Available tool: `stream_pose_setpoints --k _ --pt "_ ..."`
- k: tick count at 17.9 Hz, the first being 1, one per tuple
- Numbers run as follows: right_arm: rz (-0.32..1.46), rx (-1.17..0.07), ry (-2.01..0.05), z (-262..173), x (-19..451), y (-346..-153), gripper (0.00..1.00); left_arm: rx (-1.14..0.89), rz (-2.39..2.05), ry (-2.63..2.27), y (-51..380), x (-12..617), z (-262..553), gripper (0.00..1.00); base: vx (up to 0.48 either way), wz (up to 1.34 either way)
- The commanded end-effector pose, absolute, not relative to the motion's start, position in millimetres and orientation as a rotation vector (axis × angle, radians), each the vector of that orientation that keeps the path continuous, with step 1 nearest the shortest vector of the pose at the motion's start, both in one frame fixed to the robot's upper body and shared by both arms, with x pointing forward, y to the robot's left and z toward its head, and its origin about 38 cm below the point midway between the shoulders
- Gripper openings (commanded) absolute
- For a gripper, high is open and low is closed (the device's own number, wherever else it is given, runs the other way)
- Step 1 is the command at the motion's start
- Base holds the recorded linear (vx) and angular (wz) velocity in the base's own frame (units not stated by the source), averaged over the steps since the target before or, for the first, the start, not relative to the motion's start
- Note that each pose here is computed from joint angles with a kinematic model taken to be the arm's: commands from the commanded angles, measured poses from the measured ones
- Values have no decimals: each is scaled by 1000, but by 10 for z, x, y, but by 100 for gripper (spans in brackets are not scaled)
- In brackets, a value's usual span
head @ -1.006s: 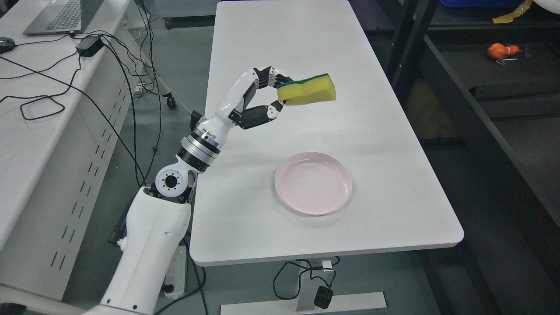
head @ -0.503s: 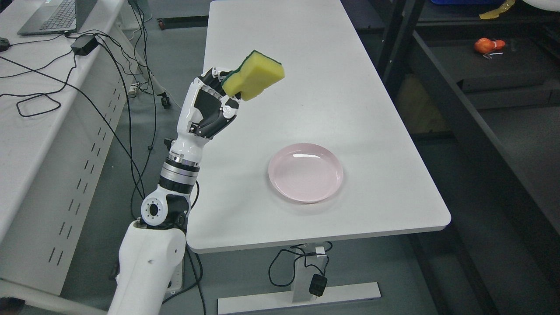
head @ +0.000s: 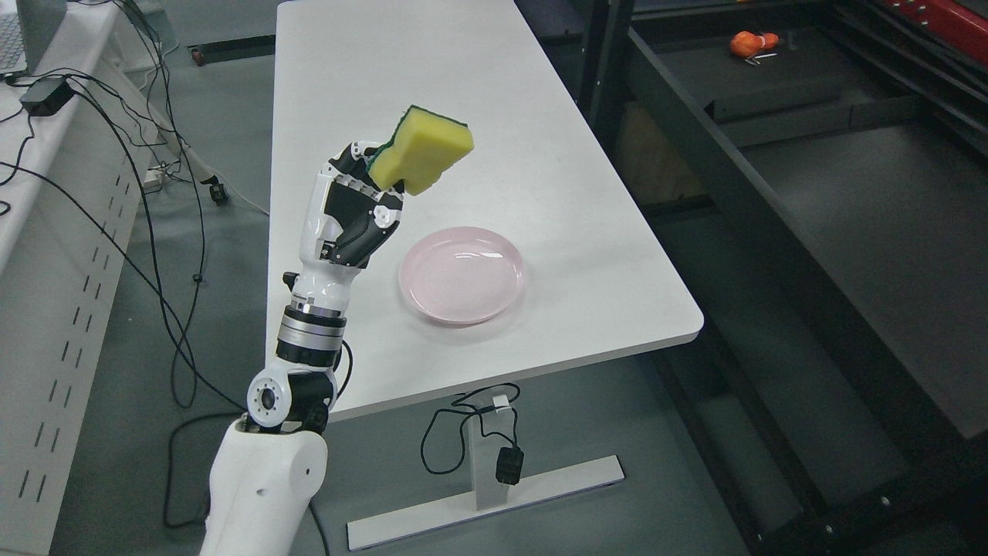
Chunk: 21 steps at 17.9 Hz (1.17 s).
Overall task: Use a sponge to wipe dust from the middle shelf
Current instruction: 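Hold the sponge up in the left hand while turning toward the shelf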
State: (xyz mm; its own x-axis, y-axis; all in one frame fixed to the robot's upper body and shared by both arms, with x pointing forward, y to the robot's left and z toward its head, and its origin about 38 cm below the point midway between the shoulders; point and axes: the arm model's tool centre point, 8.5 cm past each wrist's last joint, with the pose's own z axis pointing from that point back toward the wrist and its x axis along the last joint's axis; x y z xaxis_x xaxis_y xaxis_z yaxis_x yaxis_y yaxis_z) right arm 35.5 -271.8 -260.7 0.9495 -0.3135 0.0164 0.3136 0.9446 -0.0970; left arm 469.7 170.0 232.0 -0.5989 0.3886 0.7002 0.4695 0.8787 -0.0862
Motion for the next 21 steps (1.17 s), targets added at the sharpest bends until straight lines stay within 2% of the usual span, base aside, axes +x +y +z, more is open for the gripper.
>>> stream_pose_setpoints --k 1,11,21 --pt "-321 -118 -21 -2595 414 -2844 100 -658 -200 -2279 1563 4605 2337 1 -131 -348" --pt "-319 -118 -21 -2595 414 -2844 100 -736 -344 -2205 1119 4491 2198 1 -208 -431" --pt "-319 -118 -21 -2595 414 -2844 100 -751 -400 -2203 1001 4504 2275 1 -202 -589"
